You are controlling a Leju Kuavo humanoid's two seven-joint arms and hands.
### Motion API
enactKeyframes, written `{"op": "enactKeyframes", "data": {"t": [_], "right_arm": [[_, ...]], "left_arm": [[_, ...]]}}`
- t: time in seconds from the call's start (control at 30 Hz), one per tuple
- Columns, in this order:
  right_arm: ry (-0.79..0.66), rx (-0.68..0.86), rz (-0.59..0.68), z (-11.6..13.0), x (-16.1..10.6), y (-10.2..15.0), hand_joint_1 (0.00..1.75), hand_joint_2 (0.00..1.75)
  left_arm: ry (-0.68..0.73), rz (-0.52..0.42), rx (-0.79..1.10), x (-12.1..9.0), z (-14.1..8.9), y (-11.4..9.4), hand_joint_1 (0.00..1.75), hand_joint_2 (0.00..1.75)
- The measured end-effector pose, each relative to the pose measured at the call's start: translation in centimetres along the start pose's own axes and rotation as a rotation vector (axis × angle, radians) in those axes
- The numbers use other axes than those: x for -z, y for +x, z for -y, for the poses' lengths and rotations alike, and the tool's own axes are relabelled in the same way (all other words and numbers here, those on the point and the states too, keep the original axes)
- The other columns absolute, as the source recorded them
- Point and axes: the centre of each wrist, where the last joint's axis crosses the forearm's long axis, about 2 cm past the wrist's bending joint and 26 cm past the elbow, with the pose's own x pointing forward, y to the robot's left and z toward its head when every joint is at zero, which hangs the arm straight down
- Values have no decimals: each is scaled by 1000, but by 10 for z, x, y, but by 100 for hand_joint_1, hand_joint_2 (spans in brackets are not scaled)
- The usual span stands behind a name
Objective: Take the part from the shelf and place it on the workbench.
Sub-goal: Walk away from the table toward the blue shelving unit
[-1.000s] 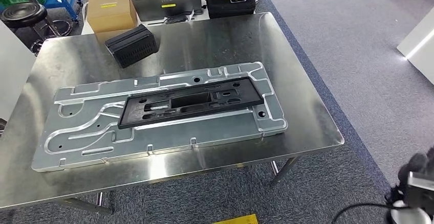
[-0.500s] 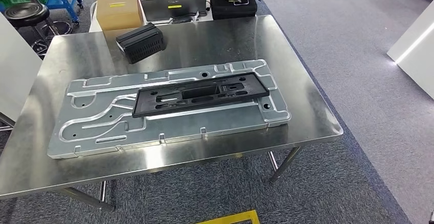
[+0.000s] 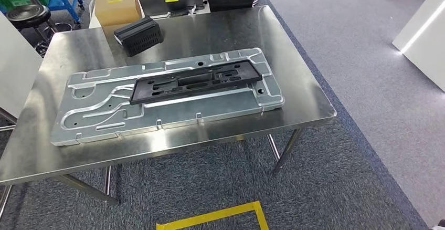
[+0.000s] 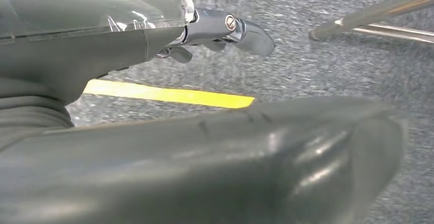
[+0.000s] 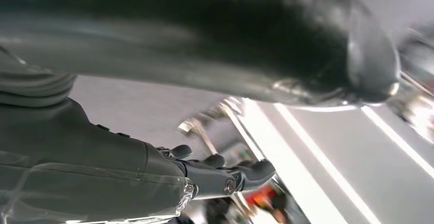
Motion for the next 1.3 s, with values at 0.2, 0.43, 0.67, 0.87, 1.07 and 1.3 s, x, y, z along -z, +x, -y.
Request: {"op": "enactKeyframes", "data": {"t": [0.2, 0.43, 0.67, 0.87, 1.07, 1.3], "right_arm": [[182, -140, -294, -40, -59, -36, 0, 0], [328, -163, -551, -69, -106, -49, 0, 0], [380, -132, -631, -82, -123, -51, 0, 0], [457, -57, -729, -104, -133, -46, 0, 0], [573, -29, -851, -119, -157, -40, 0, 0], [710, -26, -956, -132, -178, -28, 0, 0]], "left_arm": [[5, -4, -4, -2, 5, -2, 0, 0], [13, 1, -16, 0, 8, 0, 0, 0], [20, -1, -22, -1, 8, -1, 0, 0], [10, -6, -15, -3, 9, -3, 0, 0], [-3, -11, -4, -4, 10, -4, 0, 0], [-22, -6, 14, -1, 12, -1, 0, 0]]}}
